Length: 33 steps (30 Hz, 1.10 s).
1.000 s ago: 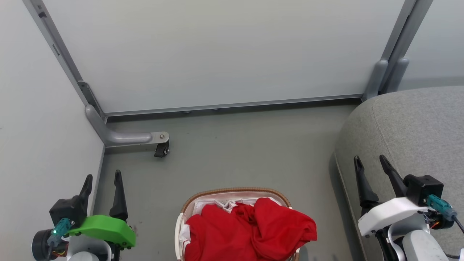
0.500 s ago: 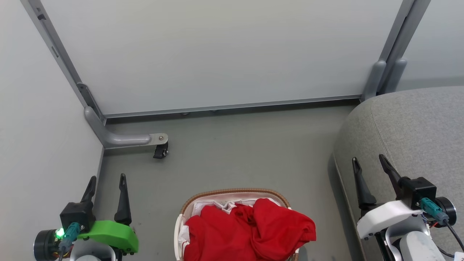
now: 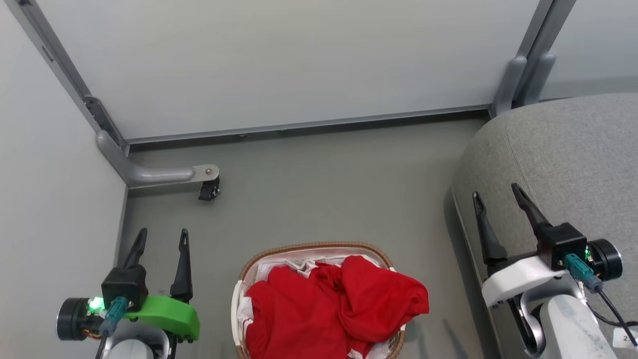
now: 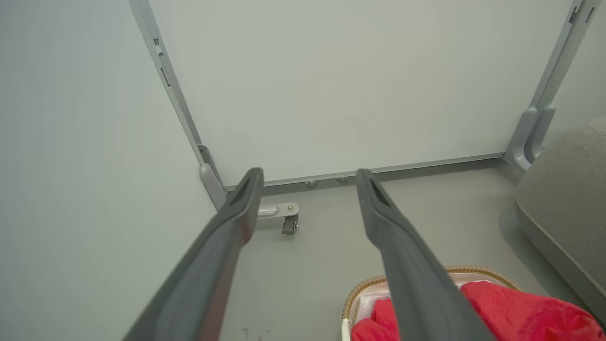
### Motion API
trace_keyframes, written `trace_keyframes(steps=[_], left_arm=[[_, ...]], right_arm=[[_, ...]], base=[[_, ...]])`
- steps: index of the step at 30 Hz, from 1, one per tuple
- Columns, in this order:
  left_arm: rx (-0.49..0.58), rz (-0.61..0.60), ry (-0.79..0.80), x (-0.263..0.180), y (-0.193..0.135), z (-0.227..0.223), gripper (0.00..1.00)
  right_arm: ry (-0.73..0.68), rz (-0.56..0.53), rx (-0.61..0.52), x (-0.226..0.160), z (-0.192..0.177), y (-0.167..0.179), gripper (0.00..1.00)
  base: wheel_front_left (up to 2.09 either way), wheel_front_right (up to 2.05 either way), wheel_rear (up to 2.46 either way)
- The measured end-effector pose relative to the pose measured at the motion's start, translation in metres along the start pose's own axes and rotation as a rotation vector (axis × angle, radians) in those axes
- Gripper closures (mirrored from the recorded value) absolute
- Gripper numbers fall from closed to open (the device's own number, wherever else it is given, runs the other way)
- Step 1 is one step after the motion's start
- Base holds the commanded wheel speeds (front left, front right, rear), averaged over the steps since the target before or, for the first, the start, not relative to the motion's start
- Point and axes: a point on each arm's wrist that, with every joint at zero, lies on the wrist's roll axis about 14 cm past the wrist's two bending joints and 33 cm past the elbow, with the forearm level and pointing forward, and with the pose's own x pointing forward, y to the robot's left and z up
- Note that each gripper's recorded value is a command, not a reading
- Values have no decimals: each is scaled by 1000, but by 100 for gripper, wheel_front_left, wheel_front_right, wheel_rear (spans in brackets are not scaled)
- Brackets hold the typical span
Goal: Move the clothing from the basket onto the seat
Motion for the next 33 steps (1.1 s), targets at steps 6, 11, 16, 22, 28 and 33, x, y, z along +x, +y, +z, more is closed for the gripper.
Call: trace_keyframes(steps=[6,11,16,22,28,33], left_arm=[[22,-54,15,24,-13,-8,0],[15,-104,43,44,-27,-20,0],[-2,-174,78,65,-49,-37,0],[-13,-260,133,82,-71,-64,0],[-20,-330,197,94,-88,-95,0],[-15,-407,256,99,-106,-124,0]], right_arm=[[-7,5,-27,19,-3,-2,0],[-5,6,-19,35,-9,-4,0],[2,10,-6,49,-18,-5,0],[15,13,10,63,-31,-6,0],[29,16,29,75,-45,-8,0],[56,0,35,79,-60,-16,0]], base=[[0,0,0],[0,0,0],[0,0,0],[0,0,0],[0,0,0],[0,0,0]])
